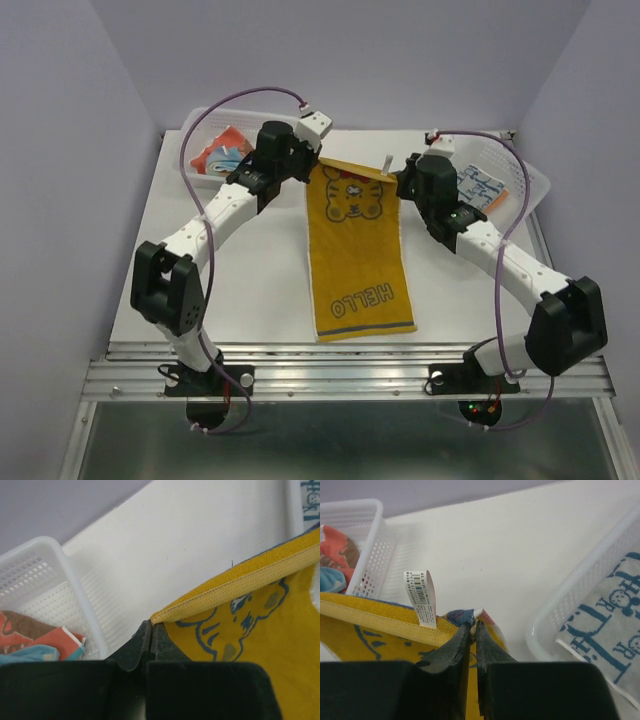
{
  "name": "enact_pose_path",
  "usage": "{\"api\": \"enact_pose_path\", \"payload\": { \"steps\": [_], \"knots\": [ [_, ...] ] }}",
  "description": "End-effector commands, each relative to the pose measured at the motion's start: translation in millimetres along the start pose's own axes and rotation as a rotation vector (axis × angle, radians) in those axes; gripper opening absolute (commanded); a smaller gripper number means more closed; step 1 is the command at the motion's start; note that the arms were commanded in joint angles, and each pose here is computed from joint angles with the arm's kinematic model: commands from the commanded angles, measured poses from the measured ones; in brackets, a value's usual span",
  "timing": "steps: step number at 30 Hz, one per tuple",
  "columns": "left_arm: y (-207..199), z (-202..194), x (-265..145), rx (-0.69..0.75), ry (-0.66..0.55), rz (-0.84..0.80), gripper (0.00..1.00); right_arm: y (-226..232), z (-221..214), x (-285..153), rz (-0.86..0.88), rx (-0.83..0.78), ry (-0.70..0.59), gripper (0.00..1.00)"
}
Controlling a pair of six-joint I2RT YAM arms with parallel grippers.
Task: Fold and stack the towels
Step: Flatten out the crumpled towel, then fold the towel
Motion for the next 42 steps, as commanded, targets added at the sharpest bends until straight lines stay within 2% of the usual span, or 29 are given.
{"api": "enact_pose_path", "payload": {
  "steps": [1,3,4,8,12,16,20,23,27,32,33,40,42],
  "knots": [
    [26.0,25.1,11.2,0.095,-0.028,0.020,0.00,11.6,39.0,26.9,0.073,0.018,-0.097,0.01],
    [35.9,16.7,30.6,0.111,0.031,0.025,0.00,10.9,37.1,42.0,0.064,0.013,-0.081,0.01],
    [38.5,25.1,28.9,0.123,0.010,0.036,0.00,10.3,41.1,42.3,0.063,0.017,-0.090,0.01],
    [54.3,17.8,51.2,0.126,0.065,0.067,0.00,7.6,33.9,68.3,0.040,0.015,-0.063,0.01],
    [63.3,14.6,57.4,0.137,0.068,0.076,0.00,8.0,32.2,89.7,0.030,0.000,-0.036,0.01],
    [61.5,13.6,58.5,0.110,0.072,0.046,0.00,11.2,31.9,93.0,0.052,0.004,-0.007,0.01],
    [44.6,2.0,44.0,0.082,0.057,-0.097,0.00,5.6,17.8,80.3,0.054,0.023,0.035,0.01],
    [36.2,-10.5,33.7,0.033,0.044,-0.126,0.00,0.4,5.6,64.2,0.068,0.036,0.082,0.01],
    [17.2,-32.6,24.6,-0.024,0.090,-0.199,0.00,-4.0,-6.7,43.9,0.095,0.064,0.129,0.01],
    [-2.7,-48.5,1.9,-0.089,0.052,-0.174,0.00,-11.3,-32.0,20.1,0.140,0.084,0.231,0.01],
    [-6.8,-61.9,-1.3,-0.106,0.078,-0.165,0.00,-11.1,-33.3,13.3,0.161,0.089,0.244,0.01],
    [-41.7,-86.0,-32.5,-0.153,0.083,-0.129,0.00,-22.4,-55.6,-24.3,0.186,0.152,0.303,0.01],
    [-53.6,-95.2,-43.1,-0.171,0.084,-0.136,0.00,-24.7,-73.8,-36.5,0.215,0.186,0.368,0.01]
  ]
}}
Point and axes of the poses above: each gripper's point midway between its finger pads, its own x axis out along the fingers, its own y axis along the line the jaws close on, z = x × y, the point moved 10 cm from there along -x, back along the fingers, and after that the axes turned 5 degrees about -x, right-handed, at the moved point
